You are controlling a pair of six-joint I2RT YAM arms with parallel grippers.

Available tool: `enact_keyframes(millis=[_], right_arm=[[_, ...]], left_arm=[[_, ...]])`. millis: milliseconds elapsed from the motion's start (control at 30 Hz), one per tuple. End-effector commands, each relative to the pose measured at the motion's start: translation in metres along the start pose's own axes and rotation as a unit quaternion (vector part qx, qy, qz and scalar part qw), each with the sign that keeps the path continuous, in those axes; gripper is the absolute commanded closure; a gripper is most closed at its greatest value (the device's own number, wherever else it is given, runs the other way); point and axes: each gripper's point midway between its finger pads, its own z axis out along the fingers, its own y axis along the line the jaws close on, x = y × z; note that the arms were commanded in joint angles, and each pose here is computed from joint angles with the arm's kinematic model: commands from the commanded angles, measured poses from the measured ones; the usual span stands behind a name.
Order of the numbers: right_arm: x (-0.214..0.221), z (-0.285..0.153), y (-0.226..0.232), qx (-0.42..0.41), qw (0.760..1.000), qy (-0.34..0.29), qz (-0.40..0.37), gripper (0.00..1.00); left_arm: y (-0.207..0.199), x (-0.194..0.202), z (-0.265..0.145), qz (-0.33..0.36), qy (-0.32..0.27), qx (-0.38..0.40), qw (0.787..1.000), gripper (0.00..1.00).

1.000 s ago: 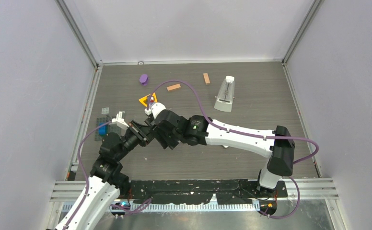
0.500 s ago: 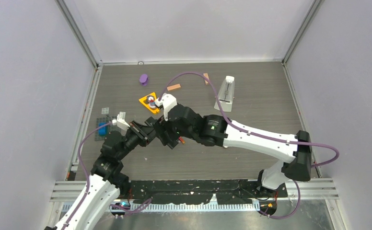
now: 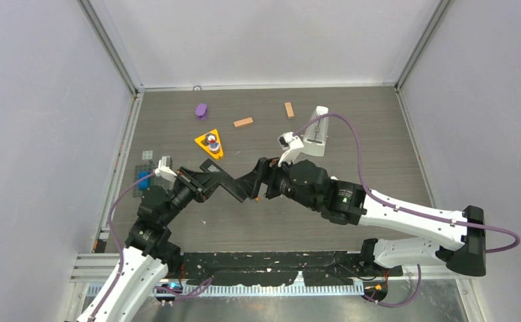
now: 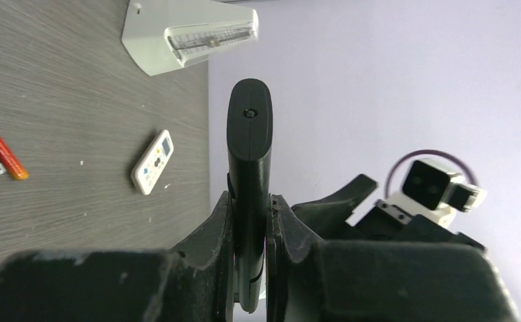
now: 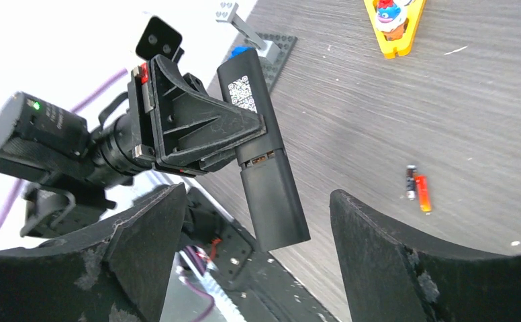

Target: Load the batteries into the remote control

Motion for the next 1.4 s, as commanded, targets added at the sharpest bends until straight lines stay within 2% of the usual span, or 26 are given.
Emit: enact_keyframes(millis=[0, 300, 600, 867, 1200, 1367], right_arm=[[-0.034, -0.007, 0.017, -0.036, 0.986, -0.086, 0.135, 0.16], [-0.033, -0.003, 0.032, -0.097, 0.972, -0.099, 0.192, 0.16], [-0.032, 0.009, 0.034, -0.106, 0.966, -0.096, 0.216, 0.19], [-0.029, 0.021, 0.038, -0.117, 0.965, -0.080, 0.220, 0.30], [-0.026, 0.039, 0.047, -0.127, 0.965, -0.066, 0.218, 0.41], [-0.023, 0.046, 0.049, -0.130, 0.963, -0.058, 0.229, 0.50]], left_arm=[[-0.047, -0.007, -0.007, -0.028, -0.013, 0.071, 0.997, 1.00], [-0.069, -0.013, -0.012, -0.110, -0.020, 0.120, 0.986, 1.00], [-0.081, -0.014, -0.016, -0.129, -0.017, 0.132, 0.983, 1.00], [-0.086, -0.021, -0.025, -0.138, -0.039, 0.138, 0.980, 1.00], [-0.086, -0.020, -0.022, -0.161, -0.029, 0.140, 0.977, 1.00], [-0.085, -0.018, -0.020, -0.175, -0.020, 0.142, 0.974, 1.00]])
